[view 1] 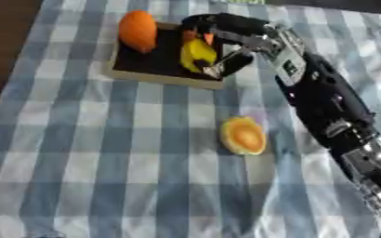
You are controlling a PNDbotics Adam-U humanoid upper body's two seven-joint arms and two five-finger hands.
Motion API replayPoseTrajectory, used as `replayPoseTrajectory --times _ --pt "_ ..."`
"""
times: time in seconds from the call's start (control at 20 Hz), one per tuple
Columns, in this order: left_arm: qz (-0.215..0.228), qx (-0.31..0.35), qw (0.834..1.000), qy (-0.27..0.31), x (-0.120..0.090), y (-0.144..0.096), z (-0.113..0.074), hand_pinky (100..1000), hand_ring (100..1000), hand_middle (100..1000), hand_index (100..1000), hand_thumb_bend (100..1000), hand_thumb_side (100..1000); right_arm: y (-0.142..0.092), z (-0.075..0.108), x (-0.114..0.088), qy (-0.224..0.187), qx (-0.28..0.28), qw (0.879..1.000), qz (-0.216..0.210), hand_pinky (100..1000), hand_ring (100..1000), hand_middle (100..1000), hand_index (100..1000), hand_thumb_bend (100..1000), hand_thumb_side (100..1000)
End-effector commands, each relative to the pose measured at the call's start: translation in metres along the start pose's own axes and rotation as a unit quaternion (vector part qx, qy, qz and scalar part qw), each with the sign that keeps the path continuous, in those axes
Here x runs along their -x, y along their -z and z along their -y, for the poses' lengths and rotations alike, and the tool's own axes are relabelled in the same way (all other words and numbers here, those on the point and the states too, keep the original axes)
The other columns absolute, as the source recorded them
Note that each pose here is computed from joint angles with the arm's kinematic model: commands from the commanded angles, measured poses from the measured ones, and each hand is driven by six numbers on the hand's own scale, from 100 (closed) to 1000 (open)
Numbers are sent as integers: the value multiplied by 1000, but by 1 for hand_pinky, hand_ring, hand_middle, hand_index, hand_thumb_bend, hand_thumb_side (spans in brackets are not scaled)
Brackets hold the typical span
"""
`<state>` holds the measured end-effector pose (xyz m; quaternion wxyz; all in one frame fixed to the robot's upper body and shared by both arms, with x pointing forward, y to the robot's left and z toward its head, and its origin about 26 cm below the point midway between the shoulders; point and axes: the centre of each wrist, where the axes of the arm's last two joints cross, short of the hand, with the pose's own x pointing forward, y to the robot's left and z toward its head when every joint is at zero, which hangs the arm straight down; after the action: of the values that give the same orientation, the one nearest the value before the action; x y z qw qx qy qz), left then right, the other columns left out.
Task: Pick up objects on the table and place them in the box.
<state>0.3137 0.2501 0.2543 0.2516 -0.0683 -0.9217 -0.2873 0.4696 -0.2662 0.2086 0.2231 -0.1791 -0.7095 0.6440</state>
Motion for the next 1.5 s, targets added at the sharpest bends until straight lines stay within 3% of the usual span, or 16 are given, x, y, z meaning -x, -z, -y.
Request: replayPoseTrajectory --times 0.05,0.3,0.4,0.5,0.65,1.15,1.25,1.3,1.35,1.4,1.45,1.5 --pt "15 6 1000 3 -7 5 -1 686 781 734 830 100 642 -5 23 3 -13 -35 998 48 1000 1000 963 1000 100 224" --pt "15 4 1000 2 -7 6 0 686 782 735 831 100 639 -8 27 3 14 -33 998 57 1000 1000 977 1000 100 216" --pt "16 5 1000 1 -7 7 0 685 782 735 830 100 637 -7 28 2 10 -41 997 69 1000 1000 996 1000 100 326" --pt "16 5 1000 -1 -7 7 1 684 782 735 830 100 636 -8 29 2 2 -50 996 79 1000 1000 1000 1000 100 365" --pt "15 3 1000 -3 -7 7 1 683 782 734 830 100 636 -12 34 3 -16 -48 996 76 1000 1000 1000 1000 100 211" --pt "14 2 1000 -4 -7 7 1 682 786 735 830 100 634 -10 31 3 -24 -30 997 73 1000 1000 996 1000 100 214" --pt "14 2 1000 -4 -7 7 1 682 786 735 830 100 636 -11 33 1 -22 -22 997 73 1000 1000 954 1000 100 223" --pt "14 1 1000 -4 -7 7 1 681 786 735 829 100 637 -11 36 0 -20 -15 997 75 1000 1000 930 1000 100 303" --pt "13 1 1000 -3 -7 6 1 681 786 735 829 100 638 -12 39 -2 -18 -6 997 77 1000 1000 895 1000 100 240" --pt "12 1 1000 -3 -7 6 1 682 786 735 829 100 639 -14 44 -4 -19 4 997 81 1000 1000 866 1000 100 345" --pt "12 0 1000 -2 -7 5 0 682 786 735 829 100 640 -16 50 -7 -19 14 996 87 1000 1000 828 1000 100 263" --pt "11 0 1000 0 -7 5 0 682 786 735 829 100 641 -20 56 -10 -19 26 995 92 1000 1000 780 1000 100 265"
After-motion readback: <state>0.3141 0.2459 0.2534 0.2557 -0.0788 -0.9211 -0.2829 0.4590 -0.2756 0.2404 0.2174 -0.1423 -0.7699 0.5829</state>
